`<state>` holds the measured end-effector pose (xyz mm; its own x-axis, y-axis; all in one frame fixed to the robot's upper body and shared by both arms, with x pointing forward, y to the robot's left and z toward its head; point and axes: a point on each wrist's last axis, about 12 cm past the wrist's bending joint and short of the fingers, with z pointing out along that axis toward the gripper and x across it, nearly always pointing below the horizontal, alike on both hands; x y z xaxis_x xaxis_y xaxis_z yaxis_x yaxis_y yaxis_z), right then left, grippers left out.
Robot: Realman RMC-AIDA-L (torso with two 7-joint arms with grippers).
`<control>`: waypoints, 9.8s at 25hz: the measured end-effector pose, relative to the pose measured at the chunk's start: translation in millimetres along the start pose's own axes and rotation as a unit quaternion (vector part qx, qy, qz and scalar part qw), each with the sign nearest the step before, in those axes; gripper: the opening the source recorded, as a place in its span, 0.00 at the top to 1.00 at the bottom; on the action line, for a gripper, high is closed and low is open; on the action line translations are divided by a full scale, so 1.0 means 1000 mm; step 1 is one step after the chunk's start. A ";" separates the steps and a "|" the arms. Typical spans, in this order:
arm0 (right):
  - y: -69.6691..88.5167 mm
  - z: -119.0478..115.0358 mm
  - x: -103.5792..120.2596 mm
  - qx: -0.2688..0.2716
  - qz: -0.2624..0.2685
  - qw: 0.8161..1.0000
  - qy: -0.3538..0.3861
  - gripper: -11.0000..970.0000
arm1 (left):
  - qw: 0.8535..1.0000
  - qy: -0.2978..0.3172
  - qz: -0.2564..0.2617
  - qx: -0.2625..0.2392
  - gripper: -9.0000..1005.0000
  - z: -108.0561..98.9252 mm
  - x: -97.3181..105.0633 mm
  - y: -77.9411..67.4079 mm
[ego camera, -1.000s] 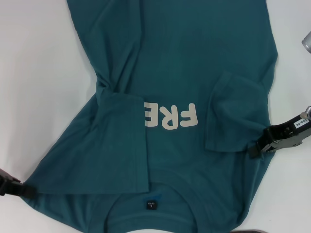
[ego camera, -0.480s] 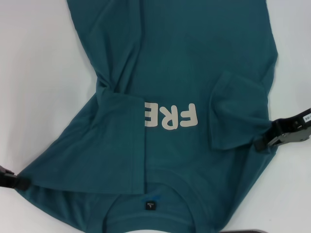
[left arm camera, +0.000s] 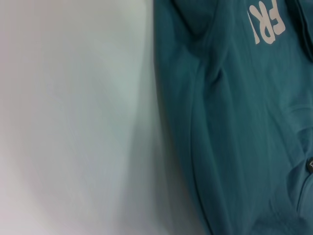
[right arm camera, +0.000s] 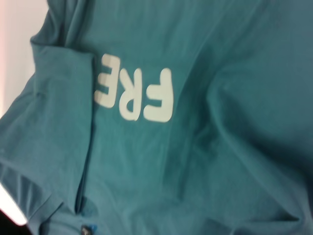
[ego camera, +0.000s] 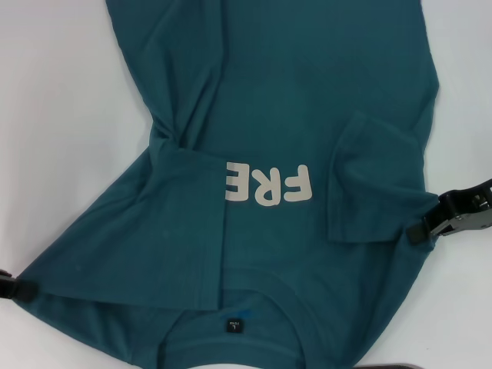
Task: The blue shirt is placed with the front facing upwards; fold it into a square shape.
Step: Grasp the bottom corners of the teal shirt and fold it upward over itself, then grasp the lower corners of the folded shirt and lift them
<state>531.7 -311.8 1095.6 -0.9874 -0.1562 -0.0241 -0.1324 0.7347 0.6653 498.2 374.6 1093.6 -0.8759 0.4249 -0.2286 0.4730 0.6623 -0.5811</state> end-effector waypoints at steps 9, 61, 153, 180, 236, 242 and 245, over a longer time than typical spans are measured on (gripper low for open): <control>-0.003 -0.010 0.006 -0.026 0.002 1.000 -0.016 0.98 | 1.000 -0.020 -0.006 0.009 0.95 -0.003 0.013 0.002; -0.011 -0.020 0.039 -0.073 -0.069 0.994 0.042 0.98 | 0.993 -0.110 -0.025 0.032 0.95 -0.013 0.057 0.008; 0.006 -0.109 -0.054 0.009 -0.111 0.954 -0.279 0.98 | 0.954 -0.292 -0.029 -0.062 0.95 -0.034 -0.176 -0.021; 0.006 -0.084 -0.082 0.090 -0.137 0.932 -0.322 0.94 | 0.936 -0.316 0.012 -0.157 0.95 0.012 -0.207 -0.026; 0.009 -0.096 -0.023 0.012 0.020 0.987 -0.159 0.07 | 0.972 -0.171 0.023 -0.161 0.18 -0.011 -0.133 -0.001; -0.001 -0.096 -0.017 0.046 0.040 0.987 -0.147 0.08 | 0.972 -0.170 0.027 -0.160 0.19 -0.008 -0.132 -0.001; -0.006 -0.094 -0.015 0.055 0.041 0.986 -0.150 0.08 | 0.972 -0.170 0.028 -0.157 0.19 -0.005 -0.131 -0.002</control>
<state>555.7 -376.1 1162.1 -0.9742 0.0978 -0.2036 -0.0425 0.8060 0.5904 612.9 320.3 1128.3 -0.8033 0.2722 -0.5297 0.4799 0.8226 -0.3050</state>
